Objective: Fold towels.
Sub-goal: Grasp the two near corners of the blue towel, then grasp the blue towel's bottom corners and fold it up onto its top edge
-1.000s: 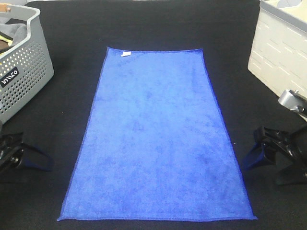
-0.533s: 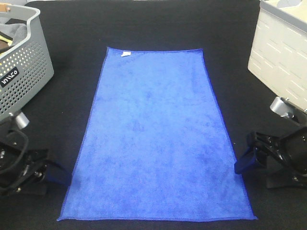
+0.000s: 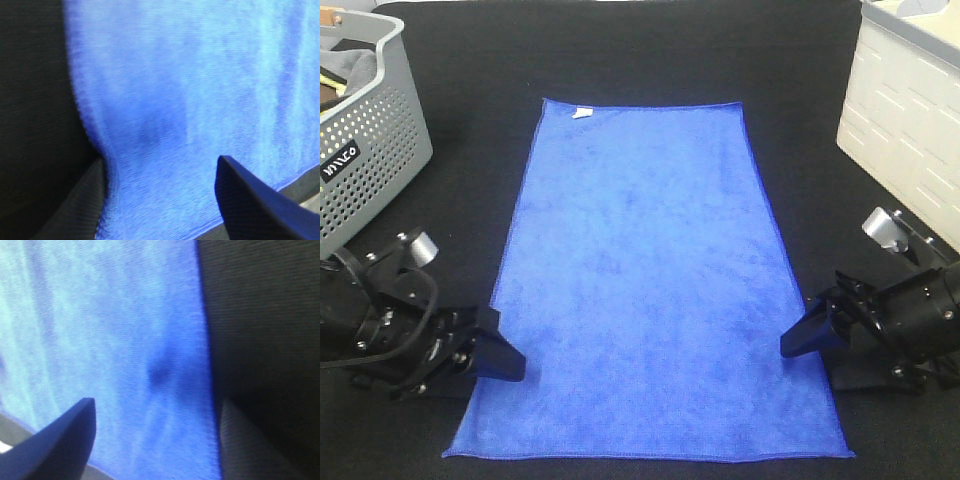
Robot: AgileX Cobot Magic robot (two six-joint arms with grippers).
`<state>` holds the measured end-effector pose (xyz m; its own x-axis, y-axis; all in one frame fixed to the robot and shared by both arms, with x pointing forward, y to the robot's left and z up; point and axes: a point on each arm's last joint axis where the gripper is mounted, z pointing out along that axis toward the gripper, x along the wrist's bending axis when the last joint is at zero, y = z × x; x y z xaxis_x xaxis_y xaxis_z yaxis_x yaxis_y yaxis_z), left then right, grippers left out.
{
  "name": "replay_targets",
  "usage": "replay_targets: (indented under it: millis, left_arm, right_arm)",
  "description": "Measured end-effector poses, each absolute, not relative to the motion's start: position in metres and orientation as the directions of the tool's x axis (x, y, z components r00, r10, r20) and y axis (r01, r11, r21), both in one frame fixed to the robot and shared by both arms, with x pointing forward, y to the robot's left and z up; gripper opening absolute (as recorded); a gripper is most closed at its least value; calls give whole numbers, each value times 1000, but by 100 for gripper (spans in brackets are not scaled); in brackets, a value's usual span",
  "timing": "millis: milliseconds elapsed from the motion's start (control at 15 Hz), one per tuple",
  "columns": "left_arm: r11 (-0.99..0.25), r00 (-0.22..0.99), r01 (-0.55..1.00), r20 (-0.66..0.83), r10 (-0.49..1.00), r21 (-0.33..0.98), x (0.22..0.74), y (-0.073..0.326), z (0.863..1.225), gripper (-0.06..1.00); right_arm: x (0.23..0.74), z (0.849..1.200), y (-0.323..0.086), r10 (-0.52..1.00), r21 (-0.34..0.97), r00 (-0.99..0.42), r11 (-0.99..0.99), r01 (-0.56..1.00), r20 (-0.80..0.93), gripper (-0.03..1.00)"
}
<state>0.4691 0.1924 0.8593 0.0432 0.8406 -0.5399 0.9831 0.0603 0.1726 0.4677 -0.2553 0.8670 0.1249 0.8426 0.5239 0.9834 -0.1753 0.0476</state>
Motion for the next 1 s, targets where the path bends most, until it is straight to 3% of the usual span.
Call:
replay_targets:
  millis: [333, 467, 533, 667, 867, 1000]
  left_arm:
    - [57, 40, 986, -544, 838, 160, 472, 185, 854, 49]
    - [58, 36, 986, -533, 845, 159, 472, 186, 853, 32]
    - [58, 36, 986, -533, 845, 159, 472, 186, 853, 32]
    - [59, 33, 986, -524, 851, 159, 472, 187, 851, 21]
    - [60, 33, 985, -523, 852, 159, 472, 187, 851, 17]
    - [53, 38, 986, -522, 852, 159, 472, 187, 851, 8]
  right_arm:
    - [467, 860, -251, 815, 9, 141, -177, 984, 562, 58]
    - [467, 860, -252, 817, 9, 143, -179, 984, 558, 50]
    - [467, 860, -252, 817, 9, 143, -179, 984, 558, 50]
    - [467, 859, -252, 818, 8, 145, -180, 984, 556, 47]
    - [465, 857, -234, 842, 23, 93, -124, 992, 531, 46]
    - [465, 857, -232, 851, 21, 120, -152, 988, 512, 34]
